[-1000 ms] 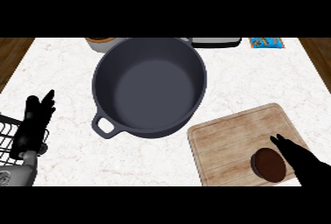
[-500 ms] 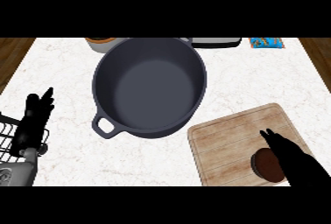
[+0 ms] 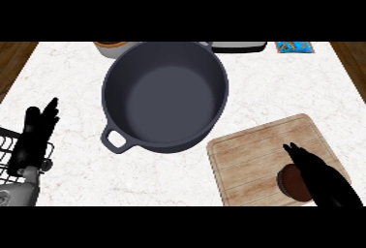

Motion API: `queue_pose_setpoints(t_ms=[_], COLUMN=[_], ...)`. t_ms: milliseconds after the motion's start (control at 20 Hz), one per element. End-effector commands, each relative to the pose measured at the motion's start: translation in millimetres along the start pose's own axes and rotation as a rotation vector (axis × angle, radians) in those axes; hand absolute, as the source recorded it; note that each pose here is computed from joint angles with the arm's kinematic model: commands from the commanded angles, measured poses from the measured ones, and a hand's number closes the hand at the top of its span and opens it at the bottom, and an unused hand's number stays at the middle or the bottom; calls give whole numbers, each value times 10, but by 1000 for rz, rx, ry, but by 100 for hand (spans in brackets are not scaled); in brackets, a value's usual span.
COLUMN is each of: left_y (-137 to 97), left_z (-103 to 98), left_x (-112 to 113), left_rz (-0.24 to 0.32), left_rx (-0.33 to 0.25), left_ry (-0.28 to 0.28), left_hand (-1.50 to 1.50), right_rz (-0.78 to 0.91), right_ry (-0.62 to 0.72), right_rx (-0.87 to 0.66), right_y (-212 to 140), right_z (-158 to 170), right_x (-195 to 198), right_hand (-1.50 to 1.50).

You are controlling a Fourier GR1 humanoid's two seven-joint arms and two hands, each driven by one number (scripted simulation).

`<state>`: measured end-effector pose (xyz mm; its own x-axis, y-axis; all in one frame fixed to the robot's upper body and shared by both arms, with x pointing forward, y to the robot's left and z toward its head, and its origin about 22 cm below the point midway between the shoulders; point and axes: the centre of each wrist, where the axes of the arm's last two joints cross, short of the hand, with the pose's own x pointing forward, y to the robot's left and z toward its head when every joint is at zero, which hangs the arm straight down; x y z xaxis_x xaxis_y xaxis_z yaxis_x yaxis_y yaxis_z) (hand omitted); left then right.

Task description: Pick the cupcake from the cutting board and place it in the pot

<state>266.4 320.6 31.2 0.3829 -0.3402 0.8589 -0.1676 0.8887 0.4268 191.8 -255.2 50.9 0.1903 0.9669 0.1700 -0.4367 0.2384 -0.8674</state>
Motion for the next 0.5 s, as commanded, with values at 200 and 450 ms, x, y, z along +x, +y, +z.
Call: queue_pose_setpoints(t_ms=[200, 450], left_y=[197, 107], left_z=[104, -26], left_x=[-108, -174], left_rz=[-17, -16], left_rx=[17, 30], left_ry=[21, 25], left_hand=[0, 0], right_rz=[-37, -26], right_ry=[8, 3], right_rx=[32, 27], right_y=[117, 168], right_z=[-282, -217], right_x=[-239, -130], right_hand=[-150, -150])
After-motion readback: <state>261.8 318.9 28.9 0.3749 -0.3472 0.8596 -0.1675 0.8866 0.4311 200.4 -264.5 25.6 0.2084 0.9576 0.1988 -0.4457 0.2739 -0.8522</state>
